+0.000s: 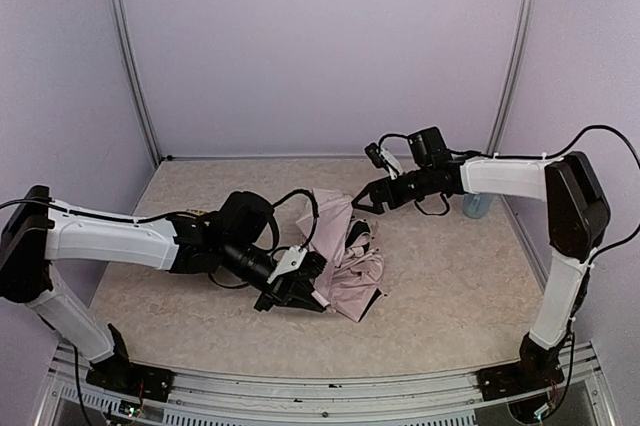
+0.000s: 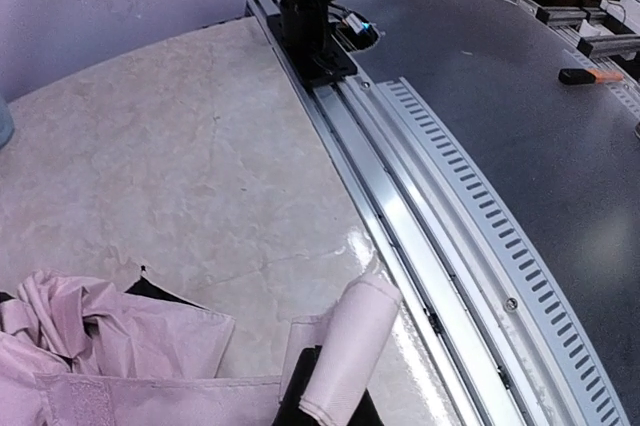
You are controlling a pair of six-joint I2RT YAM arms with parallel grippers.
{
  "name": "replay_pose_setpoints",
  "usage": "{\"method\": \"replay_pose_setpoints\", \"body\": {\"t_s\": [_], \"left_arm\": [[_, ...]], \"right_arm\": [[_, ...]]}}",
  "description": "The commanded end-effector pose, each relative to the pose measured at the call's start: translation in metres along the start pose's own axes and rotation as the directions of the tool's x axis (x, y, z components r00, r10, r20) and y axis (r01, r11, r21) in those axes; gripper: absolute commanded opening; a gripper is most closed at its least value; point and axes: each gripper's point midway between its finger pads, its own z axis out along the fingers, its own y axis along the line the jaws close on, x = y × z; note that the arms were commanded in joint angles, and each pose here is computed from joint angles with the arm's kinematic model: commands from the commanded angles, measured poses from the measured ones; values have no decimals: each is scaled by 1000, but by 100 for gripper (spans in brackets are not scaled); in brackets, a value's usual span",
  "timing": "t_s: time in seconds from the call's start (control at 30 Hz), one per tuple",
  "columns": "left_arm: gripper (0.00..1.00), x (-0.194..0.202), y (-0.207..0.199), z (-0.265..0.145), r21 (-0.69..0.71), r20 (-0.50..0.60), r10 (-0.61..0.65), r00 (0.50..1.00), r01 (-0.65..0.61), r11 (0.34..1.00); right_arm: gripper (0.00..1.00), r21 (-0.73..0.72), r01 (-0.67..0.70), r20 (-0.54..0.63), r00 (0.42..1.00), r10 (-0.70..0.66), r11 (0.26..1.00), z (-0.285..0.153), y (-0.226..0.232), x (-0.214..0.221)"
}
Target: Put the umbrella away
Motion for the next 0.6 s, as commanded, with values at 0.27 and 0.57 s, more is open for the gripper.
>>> {"method": "replay_pose_setpoints", "body": {"t_s": [0.27, 0.57], "left_arm": [[0, 69, -21, 27, 106, -212, -132, 968, 157, 982], [0, 94, -26, 35, 120, -287, -173, 942, 215, 969]], "right_arm": [[85, -181, -340, -189, 933, 307, 923, 44, 23, 86], [86, -308, -225, -166, 970, 180, 924, 26, 50, 74]]}}
